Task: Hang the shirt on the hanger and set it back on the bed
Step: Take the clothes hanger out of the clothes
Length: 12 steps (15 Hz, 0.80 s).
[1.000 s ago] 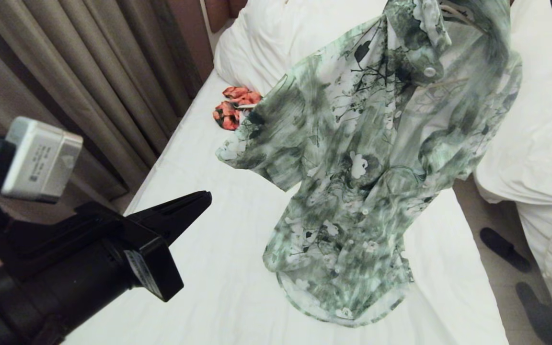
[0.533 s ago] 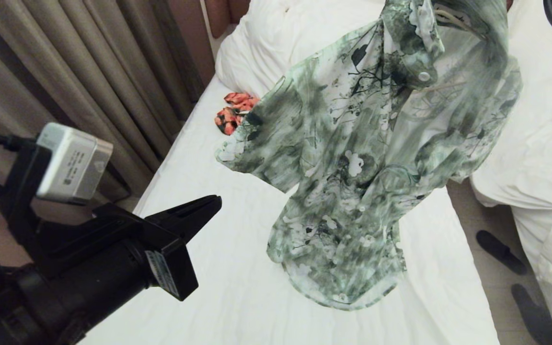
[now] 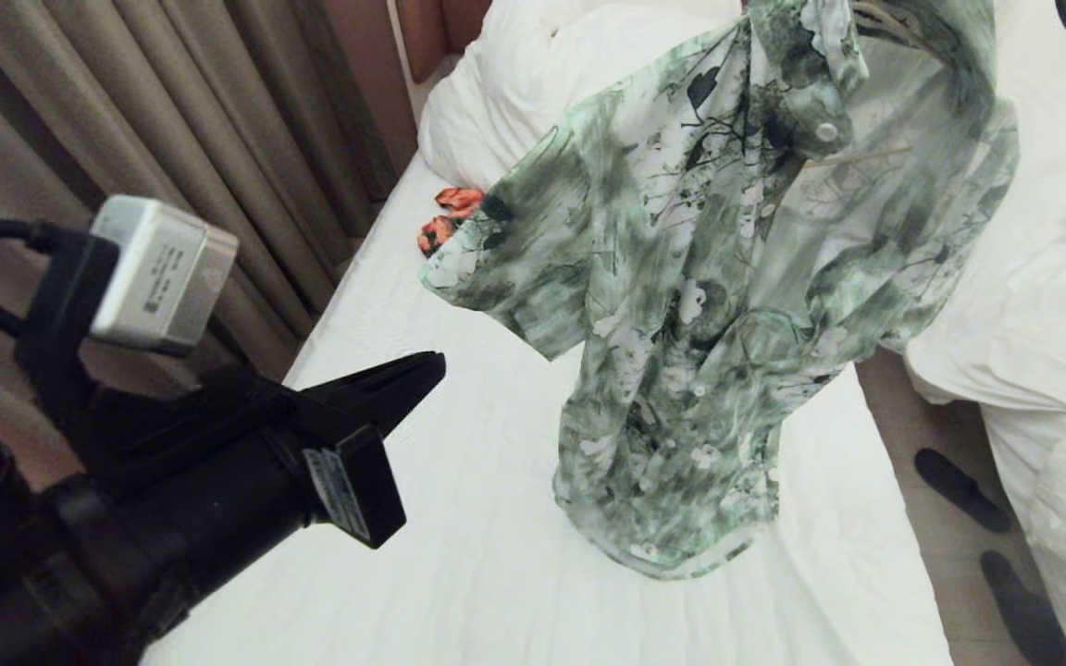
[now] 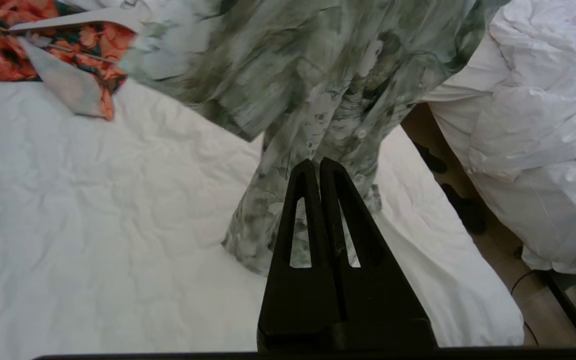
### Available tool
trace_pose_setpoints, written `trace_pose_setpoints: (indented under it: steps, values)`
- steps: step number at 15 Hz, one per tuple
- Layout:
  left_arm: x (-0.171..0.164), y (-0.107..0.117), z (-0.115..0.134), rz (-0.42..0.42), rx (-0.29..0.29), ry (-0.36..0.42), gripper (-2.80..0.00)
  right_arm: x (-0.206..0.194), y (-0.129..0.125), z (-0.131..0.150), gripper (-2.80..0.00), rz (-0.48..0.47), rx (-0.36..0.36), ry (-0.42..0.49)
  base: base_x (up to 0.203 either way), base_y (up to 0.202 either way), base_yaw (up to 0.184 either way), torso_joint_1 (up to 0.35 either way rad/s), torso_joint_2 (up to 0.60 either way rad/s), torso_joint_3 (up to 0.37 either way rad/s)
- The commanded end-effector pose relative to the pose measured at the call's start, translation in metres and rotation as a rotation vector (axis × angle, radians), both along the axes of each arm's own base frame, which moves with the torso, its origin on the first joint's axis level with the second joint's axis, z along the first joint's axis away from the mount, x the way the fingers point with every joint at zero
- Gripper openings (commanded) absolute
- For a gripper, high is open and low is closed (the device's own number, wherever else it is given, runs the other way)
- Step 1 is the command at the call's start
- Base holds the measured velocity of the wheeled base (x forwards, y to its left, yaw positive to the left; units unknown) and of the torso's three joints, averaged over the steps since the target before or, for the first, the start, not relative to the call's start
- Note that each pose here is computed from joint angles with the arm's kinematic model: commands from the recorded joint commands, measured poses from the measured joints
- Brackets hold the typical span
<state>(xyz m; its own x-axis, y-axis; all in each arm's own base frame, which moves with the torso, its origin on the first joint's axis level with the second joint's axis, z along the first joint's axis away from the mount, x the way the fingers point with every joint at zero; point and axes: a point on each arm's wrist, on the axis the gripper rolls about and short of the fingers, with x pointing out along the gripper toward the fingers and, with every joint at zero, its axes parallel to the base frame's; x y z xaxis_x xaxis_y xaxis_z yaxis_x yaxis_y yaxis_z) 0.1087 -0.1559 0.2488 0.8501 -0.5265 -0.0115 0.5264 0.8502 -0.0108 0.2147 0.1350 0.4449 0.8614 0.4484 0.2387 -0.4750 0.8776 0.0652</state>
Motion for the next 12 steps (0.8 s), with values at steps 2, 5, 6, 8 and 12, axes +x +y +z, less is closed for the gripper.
trace_pose_setpoints:
  steps: [2,5,6,8,12]
  values:
    - [0.012,-0.030,-0.004,-0.020,0.039,0.022,-2.80,0.002,0.000,-0.003,-2.80,-0.007,-0.013,0.024,0.000,0.000,0.000,0.000,0.00,0.000]
    - [0.028,-0.040,0.016,-0.003,-0.006,-0.013,-2.80,0.005,-0.005,-0.010,-2.80,-0.028,-0.049,0.088,0.000,0.000,0.000,0.000,0.00,0.000]
    - [0.035,-0.039,0.018,-0.003,-0.005,-0.019,-2.80,0.007,-0.007,-0.011,-2.80,-0.038,-0.051,0.093,0.000,0.000,0.000,0.000,0.00,0.000]
    - [0.048,-0.034,0.017,0.005,0.020,-0.029,-2.80,0.008,-0.008,-0.011,-2.80,-0.043,-0.052,0.093,0.000,0.000,0.000,0.000,0.00,0.000]
    - [0.068,-0.037,0.013,-0.028,0.033,-0.026,-2.80,0.009,-0.008,-0.011,-2.80,-0.040,-0.037,0.102,0.000,0.000,0.000,0.000,0.00,0.000]
